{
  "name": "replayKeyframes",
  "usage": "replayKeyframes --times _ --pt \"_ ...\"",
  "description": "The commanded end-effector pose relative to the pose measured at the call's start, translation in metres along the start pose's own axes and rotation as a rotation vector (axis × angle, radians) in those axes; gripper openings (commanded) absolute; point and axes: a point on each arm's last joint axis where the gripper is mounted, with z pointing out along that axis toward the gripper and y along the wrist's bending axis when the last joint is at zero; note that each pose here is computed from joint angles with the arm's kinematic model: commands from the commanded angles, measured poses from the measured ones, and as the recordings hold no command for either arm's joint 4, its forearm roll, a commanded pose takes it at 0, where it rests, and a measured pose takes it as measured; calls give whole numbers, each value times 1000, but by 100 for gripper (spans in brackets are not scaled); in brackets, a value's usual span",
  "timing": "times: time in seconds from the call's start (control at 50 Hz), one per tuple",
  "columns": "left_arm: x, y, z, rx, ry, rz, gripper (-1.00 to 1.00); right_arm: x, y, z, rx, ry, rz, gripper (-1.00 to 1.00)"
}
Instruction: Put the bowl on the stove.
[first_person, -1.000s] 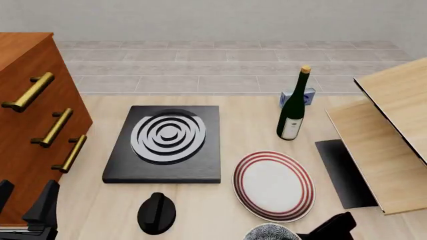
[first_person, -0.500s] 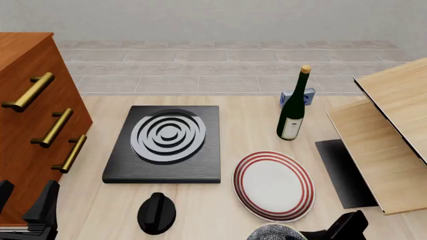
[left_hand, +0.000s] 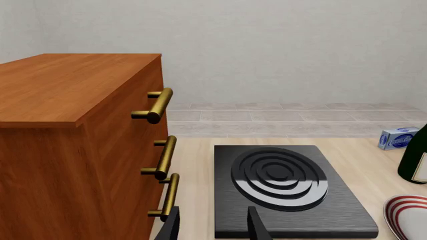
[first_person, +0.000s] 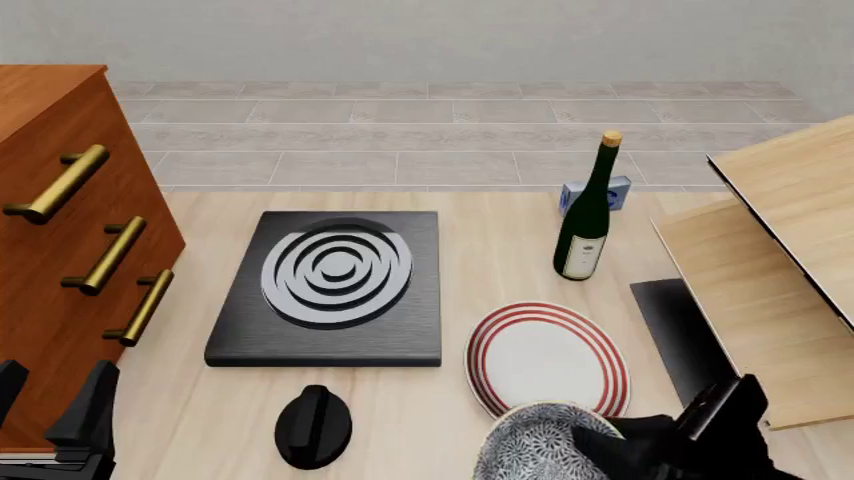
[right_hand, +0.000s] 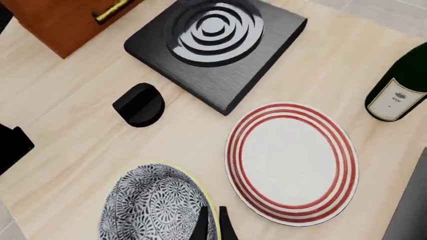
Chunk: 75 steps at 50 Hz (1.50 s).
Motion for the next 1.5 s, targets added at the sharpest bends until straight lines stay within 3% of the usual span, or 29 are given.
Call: replayKeyframes --times 0.02,0.38,0.68,0.84,1.28,1.5 --pt "0 0 0 0 0 0 100 -36 3 -4 -1 -68 -27 -100" --pt "0 0 0 0 0 0 100 -99 10 20 -6 -137 -34 -100" --pt "0 0 0 0 0 0 100 -135 18 56 -30 -147 86 -100" --pt "0 0 0 0 0 0 100 -160 18 65 -22 -159 109 -100" --pt "0 0 0 0 0 0 100 -196 13 133 -2 -137 228 -100" --pt "0 0 0 0 0 0 100 -211 15 170 0 -103 259 -100"
